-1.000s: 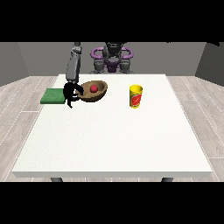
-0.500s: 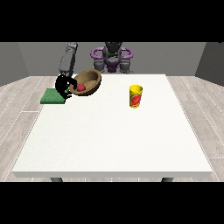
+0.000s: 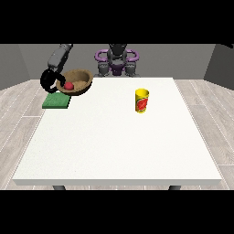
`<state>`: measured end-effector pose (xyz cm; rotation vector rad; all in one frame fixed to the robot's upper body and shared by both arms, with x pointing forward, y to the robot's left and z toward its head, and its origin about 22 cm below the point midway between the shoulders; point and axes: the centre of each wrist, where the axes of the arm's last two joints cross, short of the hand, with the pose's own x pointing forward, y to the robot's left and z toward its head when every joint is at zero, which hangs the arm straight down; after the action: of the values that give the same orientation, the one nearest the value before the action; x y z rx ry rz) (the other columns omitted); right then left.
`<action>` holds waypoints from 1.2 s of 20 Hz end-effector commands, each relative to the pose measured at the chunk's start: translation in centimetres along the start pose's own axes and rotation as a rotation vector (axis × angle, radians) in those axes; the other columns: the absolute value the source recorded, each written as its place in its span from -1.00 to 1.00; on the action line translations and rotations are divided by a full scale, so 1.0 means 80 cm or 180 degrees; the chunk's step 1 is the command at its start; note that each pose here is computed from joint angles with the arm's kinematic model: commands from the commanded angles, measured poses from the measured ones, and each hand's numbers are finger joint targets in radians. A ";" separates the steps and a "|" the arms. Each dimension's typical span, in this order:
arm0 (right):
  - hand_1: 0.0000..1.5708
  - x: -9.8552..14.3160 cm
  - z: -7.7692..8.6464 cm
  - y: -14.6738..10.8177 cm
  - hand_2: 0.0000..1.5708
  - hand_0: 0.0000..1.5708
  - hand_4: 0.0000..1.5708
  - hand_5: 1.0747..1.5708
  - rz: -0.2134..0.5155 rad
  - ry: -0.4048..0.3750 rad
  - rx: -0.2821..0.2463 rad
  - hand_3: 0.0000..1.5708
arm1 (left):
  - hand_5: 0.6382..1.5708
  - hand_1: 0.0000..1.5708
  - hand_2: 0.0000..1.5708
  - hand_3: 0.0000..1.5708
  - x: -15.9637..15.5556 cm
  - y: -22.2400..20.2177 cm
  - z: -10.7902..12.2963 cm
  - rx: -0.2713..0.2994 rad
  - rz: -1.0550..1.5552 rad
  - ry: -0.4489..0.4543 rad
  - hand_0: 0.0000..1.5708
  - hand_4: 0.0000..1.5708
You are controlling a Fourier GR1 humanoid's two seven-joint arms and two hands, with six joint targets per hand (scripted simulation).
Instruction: Pick the cup and pour the ball into the bowl, then pick the bowl and place it on the pad
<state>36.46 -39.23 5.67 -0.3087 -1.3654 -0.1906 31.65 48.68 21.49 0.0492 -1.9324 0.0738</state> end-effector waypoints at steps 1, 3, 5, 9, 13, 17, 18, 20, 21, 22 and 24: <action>1.00 -0.005 0.007 0.033 1.00 1.00 0.25 1.00 0.0237 0.0009 0.0169 1.00 | 0.99 -1.00 -1.00 -1.00 -0.009 0.041 0.021 0.0225 -0.0100 0.0131 -1.00 -0.12; 1.00 0.006 0.005 -0.002 1.00 1.00 0.25 1.00 0.0215 -0.0031 0.0086 1.00 | 0.98 -1.00 -1.00 -1.00 -0.021 0.044 0.032 0.0223 -0.0126 -0.0054 -1.00 -0.10; 1.00 0.021 0.000 -0.002 1.00 1.00 0.27 1.00 0.0267 -0.0189 0.0121 1.00 | 0.97 -1.00 -1.00 -1.00 -0.031 0.028 0.025 0.0253 -0.0215 0.0003 -1.00 -0.11; 1.00 0.038 -0.005 -0.068 1.00 1.00 0.26 1.00 -0.0074 -0.0521 -0.0023 0.52 | 0.97 -1.00 -1.00 -1.00 0.018 0.015 0.006 0.0226 -0.0319 -0.0390 -1.00 -0.13; 1.00 0.019 0.002 -0.117 1.00 1.00 0.24 1.00 -0.0163 -0.0724 -0.0217 -1.00 | 0.97 -1.00 -1.00 -1.00 0.072 0.007 0.001 0.0171 -0.0259 -0.0805 -1.00 -0.15; 1.00 0.007 0.013 -0.154 1.00 1.00 0.24 1.00 -0.0101 -0.0857 -0.0330 -1.00 | 0.97 -1.00 -1.00 -1.00 0.071 0.016 0.018 0.0144 -0.0183 -0.0833 -1.00 -0.11; 1.00 0.020 0.015 -0.169 1.00 1.00 0.26 1.00 -0.0060 -0.0817 -0.0353 -1.00 | 0.98 -1.00 -1.00 -1.00 0.070 0.003 0.020 0.0102 -0.0181 -0.0823 -1.00 -0.12; 1.00 0.037 0.013 -0.176 1.00 1.00 0.24 1.00 -0.0113 -0.0840 -0.0407 -1.00 | 0.97 -1.00 -1.00 -1.00 0.073 0.018 0.025 0.0150 -0.0235 -0.0809 -1.00 -0.12; 1.00 0.020 0.016 -0.176 1.00 1.00 0.25 1.00 -0.0005 -0.0920 -0.0255 -1.00 | 0.97 -1.00 -1.00 -1.00 0.075 0.006 0.028 0.0223 -0.0190 -0.0884 -1.00 -0.12; 1.00 0.027 0.015 -0.178 1.00 1.00 0.25 1.00 0.0004 -0.0883 -0.0348 -1.00 | 0.97 -1.00 -1.00 -1.00 0.065 0.005 0.031 0.0172 -0.0133 -0.0890 -1.00 -0.12; 1.00 0.003 0.017 -0.170 1.00 1.00 0.25 0.99 0.0064 -0.0735 -0.0229 -1.00 | 0.97 -1.00 -1.00 -1.00 0.068 0.009 0.035 0.0149 -0.0196 -0.0726 -1.00 -0.11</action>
<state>31.43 -51.45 8.48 -0.4157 -1.6056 -0.2245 27.69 49.31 25.40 0.1548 -2.1752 0.0818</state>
